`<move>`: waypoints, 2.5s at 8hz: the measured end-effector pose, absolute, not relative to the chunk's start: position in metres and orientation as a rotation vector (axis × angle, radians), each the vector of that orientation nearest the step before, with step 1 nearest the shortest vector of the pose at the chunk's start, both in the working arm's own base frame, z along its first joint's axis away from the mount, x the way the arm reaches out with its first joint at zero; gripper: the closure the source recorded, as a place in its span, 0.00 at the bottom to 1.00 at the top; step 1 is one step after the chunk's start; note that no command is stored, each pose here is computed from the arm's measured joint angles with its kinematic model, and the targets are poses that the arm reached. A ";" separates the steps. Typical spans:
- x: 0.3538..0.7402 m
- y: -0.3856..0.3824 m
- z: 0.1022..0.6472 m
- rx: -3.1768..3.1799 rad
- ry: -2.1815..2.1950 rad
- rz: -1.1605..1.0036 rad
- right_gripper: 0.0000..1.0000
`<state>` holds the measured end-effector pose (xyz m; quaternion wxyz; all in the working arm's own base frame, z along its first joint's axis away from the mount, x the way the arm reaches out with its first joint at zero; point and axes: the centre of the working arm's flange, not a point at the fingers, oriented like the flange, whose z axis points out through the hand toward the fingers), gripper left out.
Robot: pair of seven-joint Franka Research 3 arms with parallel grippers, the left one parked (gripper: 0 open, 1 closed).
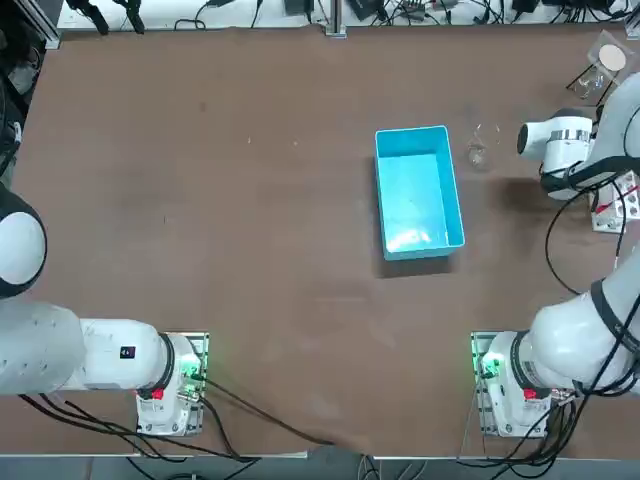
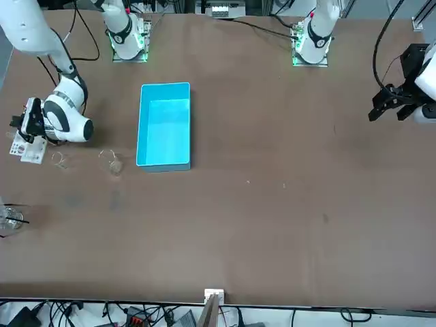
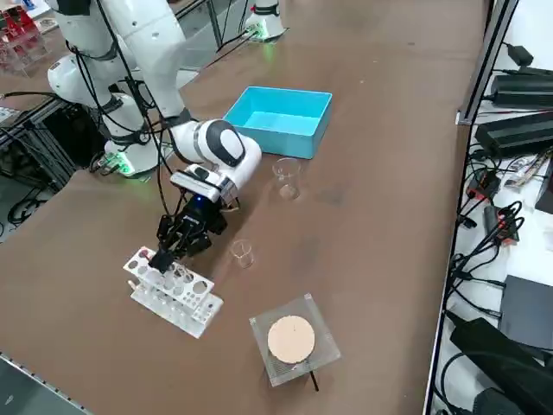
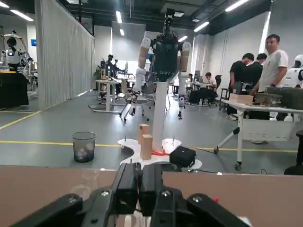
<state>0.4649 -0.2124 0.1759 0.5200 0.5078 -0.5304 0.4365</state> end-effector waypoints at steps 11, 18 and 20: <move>0.532 -0.149 0.360 1.400 -1.406 0.799 0.94; 0.596 -0.034 0.347 1.525 -1.328 0.883 0.94; 0.602 0.016 0.345 1.512 -1.317 0.900 0.94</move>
